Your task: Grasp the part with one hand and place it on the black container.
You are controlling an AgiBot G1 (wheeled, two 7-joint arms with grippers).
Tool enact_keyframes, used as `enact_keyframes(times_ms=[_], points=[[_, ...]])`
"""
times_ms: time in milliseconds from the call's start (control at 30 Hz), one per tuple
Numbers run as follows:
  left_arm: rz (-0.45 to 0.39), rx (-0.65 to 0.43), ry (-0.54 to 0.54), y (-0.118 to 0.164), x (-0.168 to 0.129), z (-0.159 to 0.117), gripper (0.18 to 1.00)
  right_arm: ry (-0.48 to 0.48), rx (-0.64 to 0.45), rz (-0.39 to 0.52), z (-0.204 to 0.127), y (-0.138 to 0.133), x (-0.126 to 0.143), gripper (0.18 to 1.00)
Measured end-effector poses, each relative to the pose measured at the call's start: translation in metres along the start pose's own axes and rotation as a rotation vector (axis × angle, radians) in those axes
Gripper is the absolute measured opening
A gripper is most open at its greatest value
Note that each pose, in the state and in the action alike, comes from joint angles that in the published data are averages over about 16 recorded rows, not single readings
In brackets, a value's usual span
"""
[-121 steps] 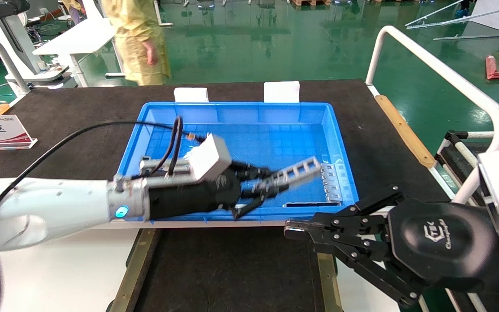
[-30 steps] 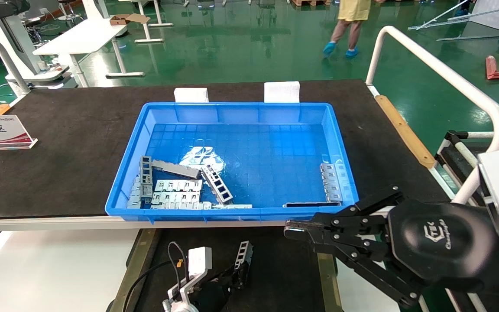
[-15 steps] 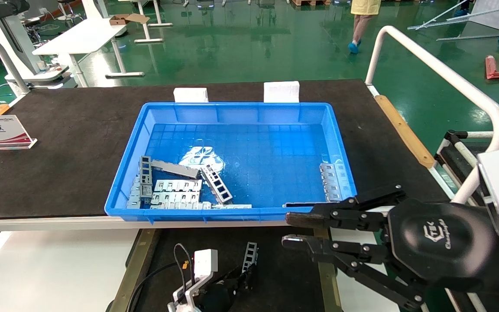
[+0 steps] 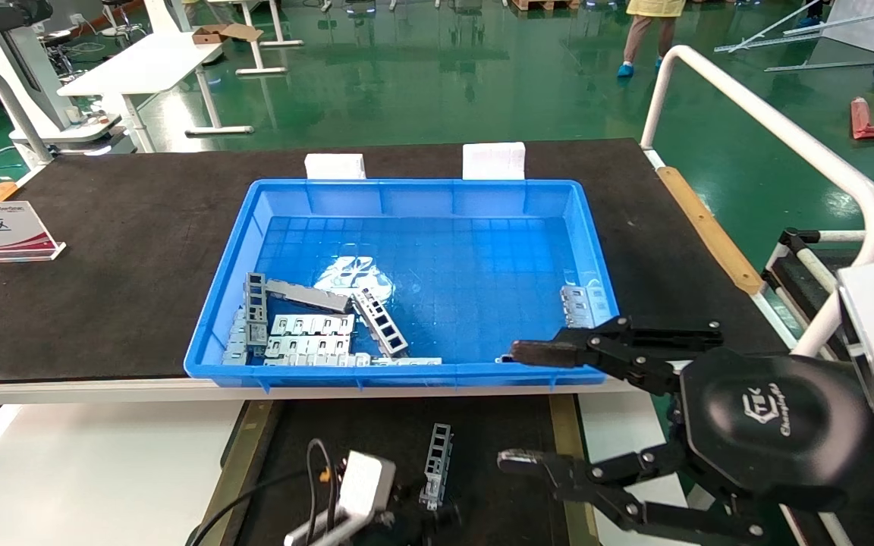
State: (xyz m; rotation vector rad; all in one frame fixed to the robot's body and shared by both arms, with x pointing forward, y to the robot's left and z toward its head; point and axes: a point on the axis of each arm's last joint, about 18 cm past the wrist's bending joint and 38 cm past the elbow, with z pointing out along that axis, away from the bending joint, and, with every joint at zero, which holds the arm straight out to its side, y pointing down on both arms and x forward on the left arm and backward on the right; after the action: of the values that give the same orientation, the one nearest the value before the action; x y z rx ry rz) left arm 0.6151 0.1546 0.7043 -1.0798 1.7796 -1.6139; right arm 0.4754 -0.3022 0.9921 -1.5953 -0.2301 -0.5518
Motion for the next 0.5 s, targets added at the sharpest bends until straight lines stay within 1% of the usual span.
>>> enact_keyframes(times_ms=[167,233,333,433,500], points=[[0.100,-0.014,0.105,-0.002,0.003,-0.026,0.767,0.000,0.000,0.000,0.000,0.000,0.000,0.637],[0.133,-0.018,0.147,-0.005,0.002,-0.037,0.803,0.000,0.000,0.000,0.000,0.000,0.000,0.691],[0.179,-0.019,0.207,-0.011,-0.003,-0.054,0.865,0.000,0.000,0.000,0.000,0.000,0.000,0.748],[0.222,-0.015,0.262,-0.019,-0.008,-0.073,0.901,0.000,0.000,0.000,0.000,0.000,0.000,0.816],[0.252,-0.010,0.296,-0.026,-0.012,-0.086,0.928,0.000,0.000,0.000,0.000,0.000,0.000,0.843]])
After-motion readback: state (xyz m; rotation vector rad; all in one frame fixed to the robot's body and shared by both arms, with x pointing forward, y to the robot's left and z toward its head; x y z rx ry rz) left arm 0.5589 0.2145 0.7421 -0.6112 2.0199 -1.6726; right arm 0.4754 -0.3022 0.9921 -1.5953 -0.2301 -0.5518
